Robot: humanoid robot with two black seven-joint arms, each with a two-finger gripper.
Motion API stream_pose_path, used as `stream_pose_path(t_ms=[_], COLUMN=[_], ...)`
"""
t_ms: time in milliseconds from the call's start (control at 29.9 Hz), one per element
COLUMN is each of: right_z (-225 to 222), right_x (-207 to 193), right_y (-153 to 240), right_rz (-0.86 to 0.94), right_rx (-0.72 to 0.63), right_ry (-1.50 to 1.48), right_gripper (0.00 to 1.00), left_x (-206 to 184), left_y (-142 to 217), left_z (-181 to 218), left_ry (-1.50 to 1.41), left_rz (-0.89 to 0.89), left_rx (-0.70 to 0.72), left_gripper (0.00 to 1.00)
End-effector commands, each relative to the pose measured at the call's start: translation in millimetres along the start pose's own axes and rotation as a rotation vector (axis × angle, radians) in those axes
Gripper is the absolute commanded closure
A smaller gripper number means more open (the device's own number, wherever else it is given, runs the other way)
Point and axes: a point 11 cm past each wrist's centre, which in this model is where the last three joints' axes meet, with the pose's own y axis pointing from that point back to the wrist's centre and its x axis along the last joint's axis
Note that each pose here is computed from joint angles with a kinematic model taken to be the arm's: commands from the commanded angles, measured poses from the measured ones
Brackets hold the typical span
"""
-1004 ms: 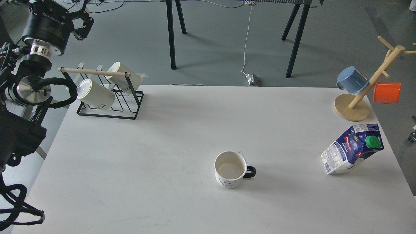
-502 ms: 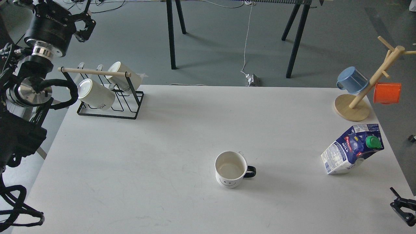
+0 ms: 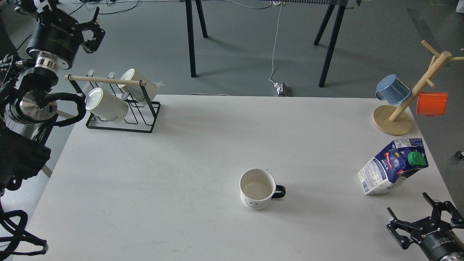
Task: Place cup and milk with both arms
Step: 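Move the right gripper down to the lying milk carton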
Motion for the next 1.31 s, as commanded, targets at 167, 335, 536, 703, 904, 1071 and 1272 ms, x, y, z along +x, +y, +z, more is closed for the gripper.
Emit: stream_pose_path(t_ms=[167, 335, 536, 703, 904, 1071, 1272], right_z=[4.4, 5.4, 21.9, 32.7, 38.1, 25.5, 11.6], right_x=[-16.4, -18.9, -23.0, -25.1, -27.4, -30.2, -33.6], right_y=[-14.9, -17.1, -19.5, -21.7, -23.7, -26.2, -27.4], right_rz=[-0.058, -0.066, -0.079, -0.085, -0.091, -0.102, -0.113], right_rx=[0.036, 0.050, 0.041, 0.043, 0.048, 0.076, 0.098], right_ry=[-0.042, -0.058, -0.102, -0.138, -0.160, -0.150, -0.134], right_gripper=[0.01, 0.01, 0.01, 0.01, 0.01, 0.01, 0.01], left_x=[6.8, 9.8, 10.1, 10.3, 12.4, 12.2, 12.2], left_y=[1.8, 2.7, 2.9, 3.0, 2.2, 2.2, 2.2], left_z=[12.1, 17.5, 17.6, 17.1, 19.1, 19.1, 19.1], left_ry=[-0.027, -0.039, -0.041, -0.041, -0.045, -0.044, -0.044], left_rz=[0.009, 0.014, 0.014, 0.013, 0.020, 0.018, 0.018], left_rx=[-0.009, -0.013, -0.012, -0.010, -0.013, -0.013, -0.013], left_gripper=[0.00, 0.00, 0.00, 0.00, 0.00, 0.00, 0.00])
